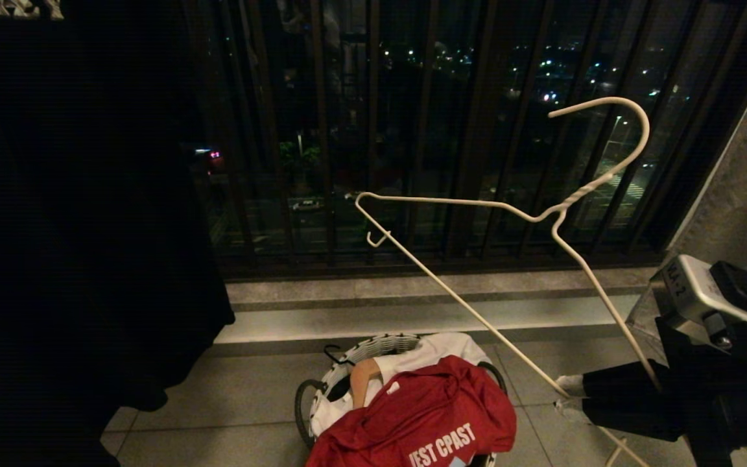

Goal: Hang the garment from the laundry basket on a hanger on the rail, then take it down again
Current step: Pick up clothes from the basket

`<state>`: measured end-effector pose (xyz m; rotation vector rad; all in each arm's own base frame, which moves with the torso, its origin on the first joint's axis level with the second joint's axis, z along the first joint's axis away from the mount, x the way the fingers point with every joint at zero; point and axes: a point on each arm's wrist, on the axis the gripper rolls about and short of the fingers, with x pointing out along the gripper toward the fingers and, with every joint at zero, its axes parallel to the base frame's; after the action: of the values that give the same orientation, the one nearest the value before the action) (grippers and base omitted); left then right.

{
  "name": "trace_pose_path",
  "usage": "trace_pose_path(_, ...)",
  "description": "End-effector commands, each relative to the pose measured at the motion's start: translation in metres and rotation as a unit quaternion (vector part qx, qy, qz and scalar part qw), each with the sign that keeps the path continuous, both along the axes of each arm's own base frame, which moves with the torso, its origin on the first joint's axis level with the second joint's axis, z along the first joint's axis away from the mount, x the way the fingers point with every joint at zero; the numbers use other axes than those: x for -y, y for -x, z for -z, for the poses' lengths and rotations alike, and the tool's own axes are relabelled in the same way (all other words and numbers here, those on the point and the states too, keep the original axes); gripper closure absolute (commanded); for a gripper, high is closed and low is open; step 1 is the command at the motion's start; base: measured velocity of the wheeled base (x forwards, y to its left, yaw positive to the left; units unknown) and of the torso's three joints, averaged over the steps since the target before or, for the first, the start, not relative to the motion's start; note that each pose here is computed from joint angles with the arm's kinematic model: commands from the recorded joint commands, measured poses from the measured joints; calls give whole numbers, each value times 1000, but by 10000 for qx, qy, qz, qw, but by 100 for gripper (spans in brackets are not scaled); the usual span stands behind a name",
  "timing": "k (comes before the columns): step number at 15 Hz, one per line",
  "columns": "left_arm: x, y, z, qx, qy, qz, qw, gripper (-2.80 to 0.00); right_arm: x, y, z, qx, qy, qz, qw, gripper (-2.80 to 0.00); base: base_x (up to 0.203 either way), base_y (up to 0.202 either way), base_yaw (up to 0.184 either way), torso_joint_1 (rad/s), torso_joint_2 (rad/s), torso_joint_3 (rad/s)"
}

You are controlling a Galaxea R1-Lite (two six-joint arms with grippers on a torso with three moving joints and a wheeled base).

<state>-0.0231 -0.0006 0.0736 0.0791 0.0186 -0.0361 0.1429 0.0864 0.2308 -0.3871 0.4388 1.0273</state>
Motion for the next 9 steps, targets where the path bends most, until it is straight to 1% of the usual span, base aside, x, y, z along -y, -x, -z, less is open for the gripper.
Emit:
trace_pose_path(1, 0, 0, 0, -7, -8, 0, 10000, 0, -1, -1, 1, -9, 10, -33, 10000, 0, 0, 0, 0, 0, 0, 0)
trace_pose_path(4, 0, 0, 0, 2, -71, 1, 10000, 0, -1, -1, 1, 2, 13, -55, 10000, 0, 0, 0, 0, 0, 0, 0)
trace_pose_path(5, 0, 1, -4, 82, -58, 8, 9999, 0, -1, -1, 1, -2, 13, -58, 10000, 0, 0, 0, 0, 0, 0, 0)
trace_pose_path(7, 1, 5, -24, 293, -61, 133, 9995, 0, -2, -2, 2, -33, 26, -61, 10000, 0, 0, 0, 0, 0, 0, 0)
trace_pose_path(8, 1, 3, -34, 207, -58, 272, 9994, 0, -2, -4, 3, -33, 27, -61, 10000, 0, 0, 0, 0, 0, 0, 0)
trace_pose_path(9, 2, -2, -47, 42, -45, 422, 9991, 0, -3, -5, 3, 0, 10, -67, 10000, 0, 0, 0, 0, 0, 0, 0)
